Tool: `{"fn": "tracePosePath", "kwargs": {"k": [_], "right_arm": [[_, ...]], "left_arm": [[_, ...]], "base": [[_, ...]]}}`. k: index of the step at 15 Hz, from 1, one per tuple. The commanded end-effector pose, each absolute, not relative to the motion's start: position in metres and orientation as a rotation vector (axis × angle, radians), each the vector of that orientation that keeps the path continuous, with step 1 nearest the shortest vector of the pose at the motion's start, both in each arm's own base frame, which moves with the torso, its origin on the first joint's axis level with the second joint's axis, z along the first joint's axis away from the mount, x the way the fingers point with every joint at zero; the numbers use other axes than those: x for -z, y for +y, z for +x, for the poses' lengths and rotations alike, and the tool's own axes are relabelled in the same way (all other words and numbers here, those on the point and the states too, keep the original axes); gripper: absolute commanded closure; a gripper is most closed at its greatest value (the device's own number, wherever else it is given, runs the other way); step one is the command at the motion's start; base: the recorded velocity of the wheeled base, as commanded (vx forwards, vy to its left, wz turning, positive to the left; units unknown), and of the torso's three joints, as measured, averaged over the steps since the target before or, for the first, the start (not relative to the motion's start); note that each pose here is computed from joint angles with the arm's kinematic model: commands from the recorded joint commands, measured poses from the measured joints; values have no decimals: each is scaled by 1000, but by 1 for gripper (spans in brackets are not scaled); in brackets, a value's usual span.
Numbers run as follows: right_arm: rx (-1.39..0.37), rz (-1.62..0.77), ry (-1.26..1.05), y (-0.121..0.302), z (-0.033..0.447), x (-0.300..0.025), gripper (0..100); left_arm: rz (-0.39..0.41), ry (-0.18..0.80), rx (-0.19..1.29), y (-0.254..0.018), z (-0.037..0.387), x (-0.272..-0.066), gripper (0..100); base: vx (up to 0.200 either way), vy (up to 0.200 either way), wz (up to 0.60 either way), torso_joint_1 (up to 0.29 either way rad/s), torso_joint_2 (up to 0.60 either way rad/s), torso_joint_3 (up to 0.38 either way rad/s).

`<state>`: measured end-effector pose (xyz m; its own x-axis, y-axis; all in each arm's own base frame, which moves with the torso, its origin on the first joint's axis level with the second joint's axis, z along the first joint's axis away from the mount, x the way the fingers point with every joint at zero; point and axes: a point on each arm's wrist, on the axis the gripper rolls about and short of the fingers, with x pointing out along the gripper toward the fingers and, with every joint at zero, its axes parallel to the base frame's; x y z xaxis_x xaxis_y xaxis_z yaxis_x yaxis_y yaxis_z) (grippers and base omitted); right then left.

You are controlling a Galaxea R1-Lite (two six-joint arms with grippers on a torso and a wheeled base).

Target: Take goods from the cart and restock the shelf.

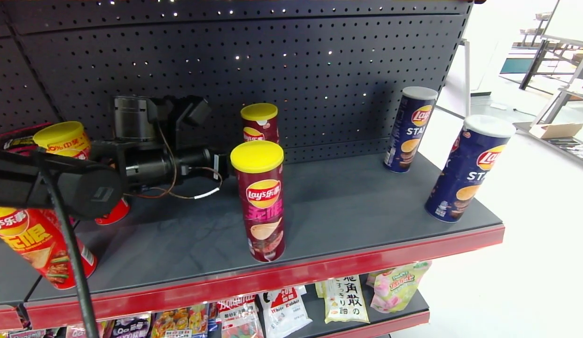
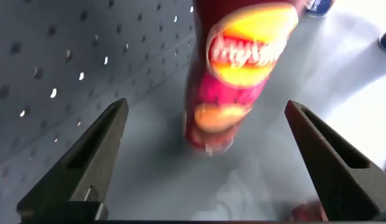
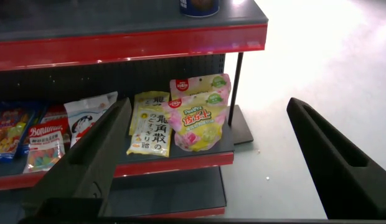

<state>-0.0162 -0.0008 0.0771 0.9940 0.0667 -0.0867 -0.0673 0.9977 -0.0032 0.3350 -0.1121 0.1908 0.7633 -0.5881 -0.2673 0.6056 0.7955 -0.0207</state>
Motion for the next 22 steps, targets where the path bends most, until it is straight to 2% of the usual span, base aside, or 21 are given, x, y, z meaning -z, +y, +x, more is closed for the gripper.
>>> {"fn": "tracePosePath", "kwargs": {"k": [1,6,10,13,15,18,20,21,22], "right_arm": [[-68,-7,89,-1,-16,-77,0],[-68,-7,89,-1,-16,-77,0],[-68,-7,89,-1,-16,-77,0],[-68,-7,90,-1,-16,-77,0],[-68,-7,89,-1,-16,-77,0],[-68,-7,89,-1,-16,-77,0],[-68,-7,89,-1,-16,-77,0],[-68,-7,89,-1,-16,-77,0],[-68,-7,89,-1,-16,-77,0]], "left_arm": [[67,261,635,-101,311,-198,0],[103,295,643,-80,241,-190,0],[158,217,658,-64,187,-201,0],[160,189,620,-47,146,-212,0],[158,179,613,-43,137,-215,0],[157,138,588,-23,63,-221,0],[157,113,580,-19,48,-221,0],[145,48,399,-9,24,-216,0],[120,44,250,-5,17,-210,0]], "base": [[0,0,0,0,0,0],[0,0,0,0,0,0],[0,0,0,0,0,0],[0,0,0,0,0,0],[0,0,0,0,0,0],[0,0,0,0,0,0],[0,0,0,0,0,0],[0,0,0,0,0,0],[0,0,0,0,0,0]]}}
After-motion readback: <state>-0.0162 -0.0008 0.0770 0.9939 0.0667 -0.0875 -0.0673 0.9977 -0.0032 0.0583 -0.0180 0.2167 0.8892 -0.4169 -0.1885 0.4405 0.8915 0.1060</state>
